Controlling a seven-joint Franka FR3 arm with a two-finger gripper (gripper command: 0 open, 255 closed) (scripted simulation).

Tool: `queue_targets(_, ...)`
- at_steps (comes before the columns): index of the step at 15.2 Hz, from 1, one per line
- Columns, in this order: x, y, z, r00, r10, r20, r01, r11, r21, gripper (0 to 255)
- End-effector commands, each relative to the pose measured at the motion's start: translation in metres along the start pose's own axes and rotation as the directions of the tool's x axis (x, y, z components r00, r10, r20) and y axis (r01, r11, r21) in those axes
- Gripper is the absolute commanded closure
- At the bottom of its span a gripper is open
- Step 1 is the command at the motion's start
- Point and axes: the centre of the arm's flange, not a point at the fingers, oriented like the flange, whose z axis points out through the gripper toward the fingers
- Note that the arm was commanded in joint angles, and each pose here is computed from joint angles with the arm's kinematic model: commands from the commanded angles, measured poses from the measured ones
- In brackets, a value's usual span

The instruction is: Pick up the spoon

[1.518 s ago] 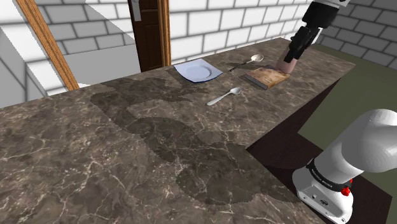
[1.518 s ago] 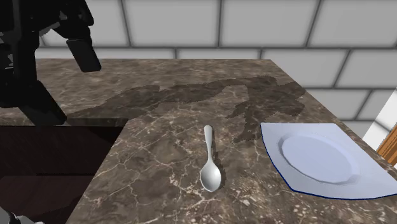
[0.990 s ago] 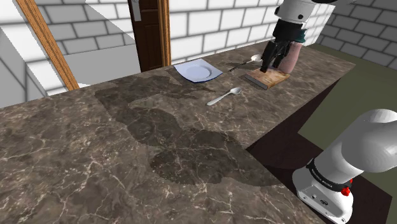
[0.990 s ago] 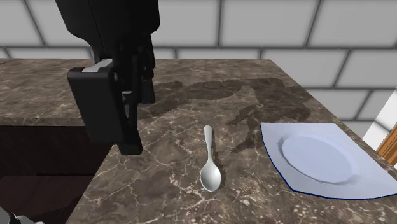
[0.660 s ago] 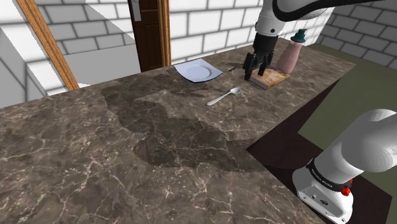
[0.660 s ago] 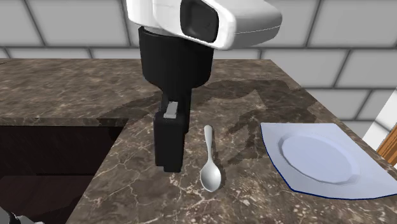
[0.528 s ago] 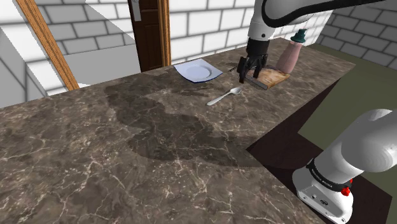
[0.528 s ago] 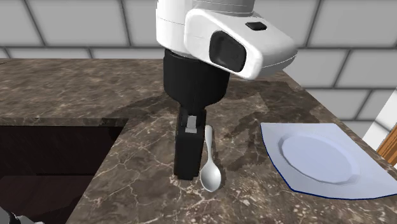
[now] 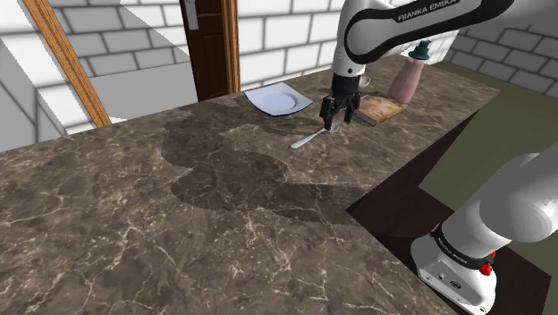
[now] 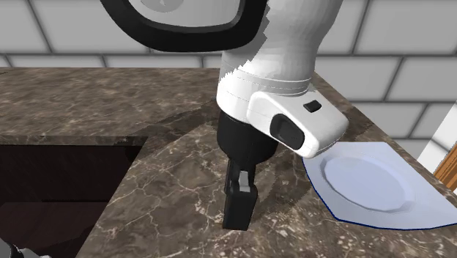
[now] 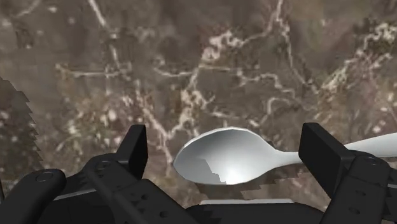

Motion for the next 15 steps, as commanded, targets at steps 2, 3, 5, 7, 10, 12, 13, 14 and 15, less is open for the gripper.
queue_targets(2, 0.002, 0.0, 0.013, 1.0, 0.0, 0.0, 0.0, 1.0, 0.0, 0)
queue_targets(3, 0.002, 0.0, 0.013, 1.0, 0.0, 0.0, 0.0, 1.0, 0.0, 0)
queue_targets(5, 0.002, 0.0, 0.013, 1.0, 0.0, 0.0, 0.0, 1.0, 0.0, 255)
queue_targets(7, 0.002, 0.001, 0.014, 1.0, 0.0, 0.0, 0.0, 1.0, 0.0, 255)
queue_targets(10, 0.002, 0.001, 0.014, 1.0, 0.0, 0.0, 0.0, 1.0, 0.0, 255)
queue_targets(12, 0.002, 0.001, 0.014, 1.0, 0.0, 0.0, 0.0, 1.0, 0.0, 255)
queue_targets(13, 0.002, 0.0, 0.013, 1.0, 0.0, 0.0, 0.0, 1.0, 0.0, 255)
queue_targets(14, 0.001, 0.0, 0.008, 1.0, 0.0, 0.0, 0.0, 1.0, 0.0, 255)
queue_targets(15, 0.0, 0.0, 0.003, 1.0, 0.0, 0.0, 0.0, 1.0, 0.0, 255)
